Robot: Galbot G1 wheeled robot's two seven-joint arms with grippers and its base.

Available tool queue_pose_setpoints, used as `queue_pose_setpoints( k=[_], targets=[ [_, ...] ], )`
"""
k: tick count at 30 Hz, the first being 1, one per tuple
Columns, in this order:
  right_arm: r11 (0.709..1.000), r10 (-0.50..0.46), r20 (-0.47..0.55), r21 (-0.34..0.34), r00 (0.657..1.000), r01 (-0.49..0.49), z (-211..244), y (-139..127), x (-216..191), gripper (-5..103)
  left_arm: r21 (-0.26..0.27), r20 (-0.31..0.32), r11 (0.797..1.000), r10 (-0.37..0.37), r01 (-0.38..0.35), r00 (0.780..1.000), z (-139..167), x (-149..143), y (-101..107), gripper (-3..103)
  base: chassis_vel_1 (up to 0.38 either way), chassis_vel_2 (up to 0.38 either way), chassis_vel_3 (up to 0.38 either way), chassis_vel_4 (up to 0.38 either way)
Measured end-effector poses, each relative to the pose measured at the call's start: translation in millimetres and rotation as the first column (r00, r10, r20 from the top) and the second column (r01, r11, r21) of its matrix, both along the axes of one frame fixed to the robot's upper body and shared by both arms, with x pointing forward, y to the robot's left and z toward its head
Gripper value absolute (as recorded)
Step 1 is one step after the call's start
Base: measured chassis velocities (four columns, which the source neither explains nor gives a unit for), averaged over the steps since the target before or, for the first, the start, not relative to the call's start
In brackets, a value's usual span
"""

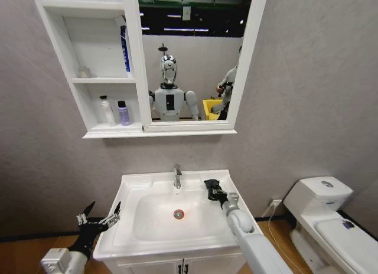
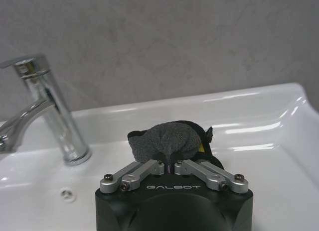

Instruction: Move facial cleanser and shampoo from washbasin to cabinet, then wipe washbasin with towel.

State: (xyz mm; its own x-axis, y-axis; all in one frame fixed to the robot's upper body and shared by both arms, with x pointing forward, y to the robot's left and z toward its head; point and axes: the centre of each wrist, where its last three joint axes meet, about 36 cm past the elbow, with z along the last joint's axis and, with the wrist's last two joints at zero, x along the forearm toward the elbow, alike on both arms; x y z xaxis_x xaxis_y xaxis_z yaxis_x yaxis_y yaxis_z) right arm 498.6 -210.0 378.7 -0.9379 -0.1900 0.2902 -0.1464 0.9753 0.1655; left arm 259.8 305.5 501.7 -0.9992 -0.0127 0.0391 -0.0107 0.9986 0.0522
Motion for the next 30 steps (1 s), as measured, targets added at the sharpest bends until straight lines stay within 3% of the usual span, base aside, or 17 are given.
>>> queue_pose_setpoints(
  k=[6, 14, 25, 30],
  targets=[
    [1.0, 0.007, -0.083, -0.019, 0.997, -0.009, -26.6, 21.5, -12.3, 3, 0.0, 0.0, 1.0, 0.0, 0.0, 1.0, 0.0, 0.0, 0.0, 100, 0.0, 0.0, 0.0, 0.0],
    [0.997, -0.029, -0.154, -0.074, 0.988, 0.017, -68.1, 17.0, -8.4, 3, 0.0, 0.0, 1.0, 0.0, 0.0, 1.0, 0.0, 0.0, 0.0, 100, 0.0, 0.0, 0.0, 0.0],
    [0.998, -0.048, -0.188, -0.054, 0.981, 0.038, -85.5, 26.9, 18.5, 3, 0.0, 0.0, 1.0, 0.0, 0.0, 1.0, 0.0, 0.0, 0.0, 100, 0.0, 0.0, 0.0, 0.0],
    [1.0, -0.019, -0.222, -0.018, 0.975, 0.016, -87.3, 46.0, 23.2, 3, 0.0, 0.0, 1.0, 0.0, 0.0, 1.0, 0.0, 0.0, 0.0, 100, 0.0, 0.0, 0.0, 0.0]
  ],
)
